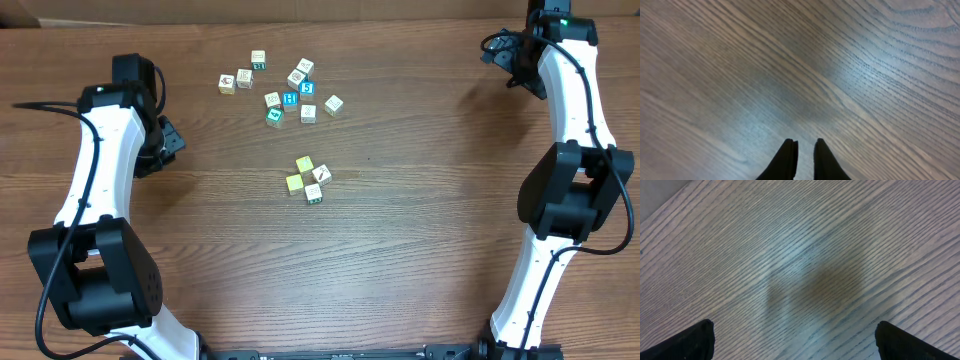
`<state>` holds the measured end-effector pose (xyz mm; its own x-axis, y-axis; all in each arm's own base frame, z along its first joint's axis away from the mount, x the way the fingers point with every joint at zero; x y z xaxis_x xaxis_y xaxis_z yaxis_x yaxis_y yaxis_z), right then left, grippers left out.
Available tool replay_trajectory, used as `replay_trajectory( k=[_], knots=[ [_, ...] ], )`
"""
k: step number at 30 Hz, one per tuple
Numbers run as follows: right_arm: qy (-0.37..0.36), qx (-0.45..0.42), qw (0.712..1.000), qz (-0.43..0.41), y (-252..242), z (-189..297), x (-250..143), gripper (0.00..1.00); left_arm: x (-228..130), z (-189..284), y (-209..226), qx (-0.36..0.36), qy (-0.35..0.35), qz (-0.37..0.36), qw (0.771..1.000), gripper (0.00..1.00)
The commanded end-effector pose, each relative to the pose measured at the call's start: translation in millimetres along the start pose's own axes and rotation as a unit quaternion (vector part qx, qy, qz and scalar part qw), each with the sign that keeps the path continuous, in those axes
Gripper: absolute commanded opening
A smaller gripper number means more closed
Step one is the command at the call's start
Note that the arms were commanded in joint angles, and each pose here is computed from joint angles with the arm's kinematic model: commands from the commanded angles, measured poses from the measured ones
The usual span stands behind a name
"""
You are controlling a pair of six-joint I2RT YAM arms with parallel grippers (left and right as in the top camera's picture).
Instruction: Form a circle
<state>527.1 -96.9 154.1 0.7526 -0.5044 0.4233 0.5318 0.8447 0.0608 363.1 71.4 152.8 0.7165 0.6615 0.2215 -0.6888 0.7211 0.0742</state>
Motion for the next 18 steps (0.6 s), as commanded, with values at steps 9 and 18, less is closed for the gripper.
replay_trajectory(
  k=[9, 18],
  knots=[
    [-0.020, 0.004, 1.000, -0.001, 1.7, 15.3, 8.1, 1.00, -10.2, -14.0, 2.7, -0.003, 0.000, -0.003, 1.000, 0.99],
    [-0.020, 0.004, 1.000, -0.001, 1.7, 15.3, 8.1, 1.00, -10.2, -14.0, 2.6, -0.003, 0.000, -0.003, 1.000, 1.00]
  ],
)
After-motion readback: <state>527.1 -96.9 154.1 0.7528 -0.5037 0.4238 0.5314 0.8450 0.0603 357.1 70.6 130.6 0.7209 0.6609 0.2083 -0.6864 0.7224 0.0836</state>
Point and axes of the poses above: each gripper's point midway between its finger pads, its own z axis back along the fingers, its own y axis along the line the jaws close on, x = y × z, the point moved 5 cm from there along z, back along the fingers, and after that the axes turned 5 degrees about z, right-handed, at the moved point
